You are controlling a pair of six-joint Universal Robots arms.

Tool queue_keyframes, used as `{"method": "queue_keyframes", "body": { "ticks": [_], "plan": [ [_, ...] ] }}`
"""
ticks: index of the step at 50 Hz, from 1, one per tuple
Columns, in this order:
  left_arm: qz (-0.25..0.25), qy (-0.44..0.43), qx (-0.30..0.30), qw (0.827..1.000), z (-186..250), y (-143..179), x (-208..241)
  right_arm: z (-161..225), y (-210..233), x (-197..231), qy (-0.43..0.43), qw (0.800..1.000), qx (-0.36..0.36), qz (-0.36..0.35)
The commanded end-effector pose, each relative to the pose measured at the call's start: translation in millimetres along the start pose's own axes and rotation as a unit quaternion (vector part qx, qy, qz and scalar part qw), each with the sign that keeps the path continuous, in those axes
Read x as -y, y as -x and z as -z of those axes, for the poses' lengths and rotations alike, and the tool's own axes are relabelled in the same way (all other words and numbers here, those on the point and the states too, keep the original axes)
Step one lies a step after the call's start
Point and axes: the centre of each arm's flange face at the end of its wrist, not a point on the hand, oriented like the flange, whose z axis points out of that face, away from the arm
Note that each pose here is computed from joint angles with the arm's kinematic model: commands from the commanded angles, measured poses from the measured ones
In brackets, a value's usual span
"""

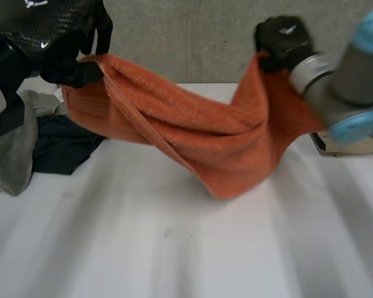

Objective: Fold the laundry.

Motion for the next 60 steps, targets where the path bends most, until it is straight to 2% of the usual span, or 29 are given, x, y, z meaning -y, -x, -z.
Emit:
{"method": "queue_keyframes", "body": {
  "ticks": [1,2,5,9,10,13,14,17,18,22,26,29,35,40,44,46,48,49,52,53,56,60],
  "plan": [
    [0.009,0.018,-0.017,1.000,0,-12,-9,-14,72,-57,-0.023,0.998,0.049,-0.017],
    [0.010,0.021,-0.018,1.000,1,-14,-9,-12,85,-63,-0.017,0.998,0.059,-0.024],
    [0.010,0.023,-0.017,1.000,3,-15,-9,-9,87,-63,-0.001,0.998,0.049,-0.028],
    [0.008,0.022,-0.013,1.000,3,-16,-7,-5,50,-35,0.028,0.999,-0.038,-0.027],
    [0.006,0.020,-0.010,1.000,3,-15,-6,5,34,-22,0.059,0.995,-0.073,-0.028],
    [0.005,0.015,-0.007,1.000,2,-14,-3,27,14,-10,0.126,0.986,-0.104,-0.034],
    [0.004,0.011,-0.005,1.000,2,-13,0,45,6,-6,0.177,0.977,-0.105,-0.046],
    [0.002,0.003,-0.004,1.000,0,-13,5,75,0,-7,0.258,0.958,-0.099,-0.077],
    [0.002,0.000,-0.006,1.000,-1,-14,7,97,2,-13,0.312,0.939,-0.092,-0.106],
    [0.002,-0.013,-0.013,1.000,-3,-20,16,137,22,-35,0.383,0.905,-0.062,-0.174],
    [0.003,-0.022,-0.017,1.000,-3,-27,24,162,53,-57,0.387,0.896,-0.024,-0.217],
    [0.005,-0.025,-0.016,1.000,-2,-31,29,170,77,-69,0.359,0.902,-0.003,-0.241],
    [0.007,-0.022,-0.016,1.000,-3,-35,30,165,108,-84,0.299,0.907,0.006,-0.295],
    [0.007,-0.020,-0.013,1.000,-4,-34,28,164,125,-100,0.300,0.899,0.002,-0.319],
    [0.004,-0.010,-0.010,1.000,-5,-33,22,164,109,-106,0.302,0.911,-0.050,-0.276],
    [0.000,0.010,-0.007,1.000,-9,-30,10,158,82,-91,0.278,0.930,-0.100,-0.220],
    [-0.003,0.030,-0.001,1.000,-12,-25,-2,156,63,-75,0.259,0.942,-0.118,-0.178],
    [-0.007,0.052,0.004,0.999,-17,-20,-16,152,48,-58,0.242,0.955,-0.115,-0.130],
    [-0.017,0.091,0.003,0.996,-25,-16,-43,153,31,-42,0.243,0.965,-0.080,-0.049],
    [-0.024,0.118,-0.001,0.993,-30,-13,-61,156,25,-37,0.254,0.966,-0.047,-0.009],
    [-0.032,0.170,-0.021,0.985,-40,-13,-100,161,18,-28,0.272,0.961,0.028,0.048],
    [-0.030,0.224,-0.050,0.973,-52,-16,-146,159,8,-25,0.286,0.952,0.078,0.077]
  ]
}}
